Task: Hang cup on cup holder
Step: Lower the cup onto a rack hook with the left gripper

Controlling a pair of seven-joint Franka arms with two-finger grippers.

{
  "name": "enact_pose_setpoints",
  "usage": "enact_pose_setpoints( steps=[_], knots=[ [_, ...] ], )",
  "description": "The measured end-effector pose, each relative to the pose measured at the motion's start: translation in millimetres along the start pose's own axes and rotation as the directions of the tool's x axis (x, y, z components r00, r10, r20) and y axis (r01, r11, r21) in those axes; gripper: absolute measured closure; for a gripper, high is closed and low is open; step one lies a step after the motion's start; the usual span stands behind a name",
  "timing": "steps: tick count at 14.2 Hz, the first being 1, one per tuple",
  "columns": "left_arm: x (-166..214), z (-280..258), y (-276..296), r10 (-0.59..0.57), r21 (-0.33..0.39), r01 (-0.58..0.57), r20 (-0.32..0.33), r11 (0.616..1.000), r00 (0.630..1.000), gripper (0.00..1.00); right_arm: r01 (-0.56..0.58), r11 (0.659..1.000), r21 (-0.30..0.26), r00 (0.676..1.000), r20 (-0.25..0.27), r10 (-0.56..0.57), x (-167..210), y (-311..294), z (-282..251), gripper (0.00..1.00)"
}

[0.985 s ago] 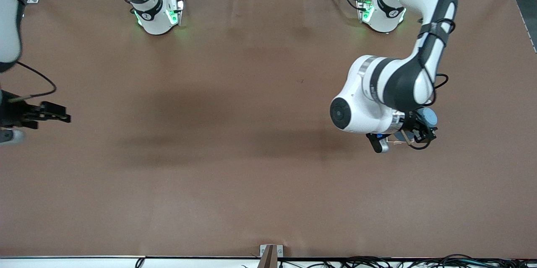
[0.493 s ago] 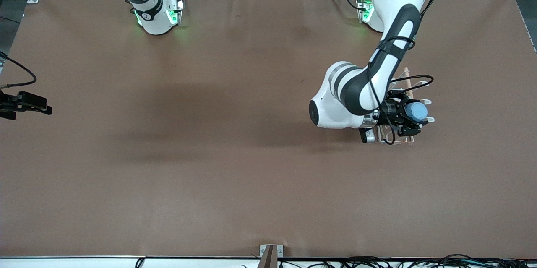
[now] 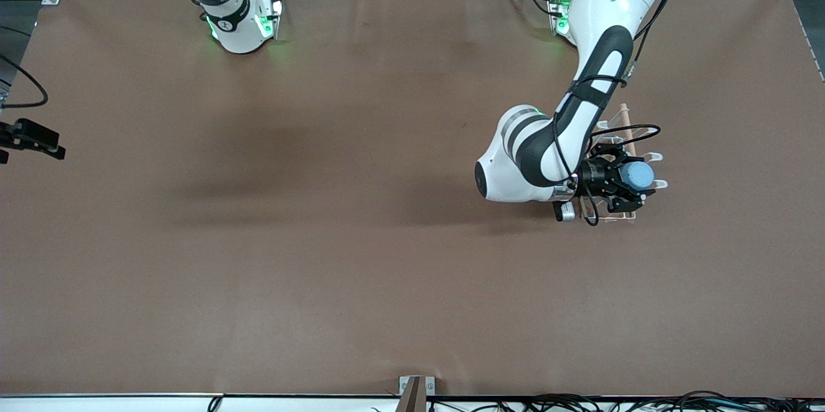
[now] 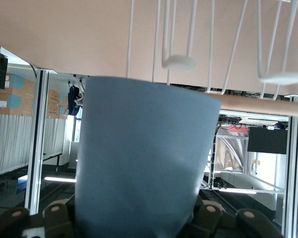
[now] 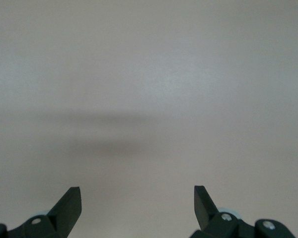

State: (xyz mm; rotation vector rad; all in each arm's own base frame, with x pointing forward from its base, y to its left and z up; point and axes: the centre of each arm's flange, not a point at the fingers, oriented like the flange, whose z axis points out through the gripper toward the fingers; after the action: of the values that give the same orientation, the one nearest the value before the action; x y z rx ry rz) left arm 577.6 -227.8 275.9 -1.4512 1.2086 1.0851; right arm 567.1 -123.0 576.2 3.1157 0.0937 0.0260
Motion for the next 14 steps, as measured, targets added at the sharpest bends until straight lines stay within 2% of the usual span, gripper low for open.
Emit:
enact_pose_setpoints(
  steps=[2, 4, 9, 10, 12, 14],
  knots=[
    [11, 5, 7, -0.038, 0.001, 0.038, 0.016, 0.999, 0.999, 0.27, -0.055, 0.998, 0.001, 0.998, -0.022, 0.055, -5, 0, -14, 0.0],
    [22, 8, 14, -0.074, 0.005, 0.074, 0.031, 0.997, 0.997, 0.27, -0.102, 0.995, 0.006, 0.994, -0.022, 0.102, -6, -10, -19, 0.0],
    [31, 10, 19, -0.151, 0.003, 0.151, 0.035, 0.989, 0.988, 0.27, -0.102, 0.995, 0.007, 0.994, -0.034, 0.103, -2, -36, -46, 0.0],
    [32, 10, 21, -0.149, -0.006, 0.149, 0.03, 0.989, 0.988, 0.22, -0.101, 0.995, 0.008, 0.994, -0.032, 0.102, -4, -39, -55, 0.0],
    [33, 9, 22, -0.151, -0.014, 0.151, 0.025, 0.988, 0.988, 0.04, -0.114, 0.993, 0.012, 0.993, -0.028, 0.114, -5, -50, -68, 0.0],
    [31, 7, 21, -0.162, -0.022, 0.162, 0.017, 0.987, 0.987, 0.0, -0.125, 0.992, 0.015, 0.992, -0.012, 0.125, -5, -60, -68, 0.0]
  ],
)
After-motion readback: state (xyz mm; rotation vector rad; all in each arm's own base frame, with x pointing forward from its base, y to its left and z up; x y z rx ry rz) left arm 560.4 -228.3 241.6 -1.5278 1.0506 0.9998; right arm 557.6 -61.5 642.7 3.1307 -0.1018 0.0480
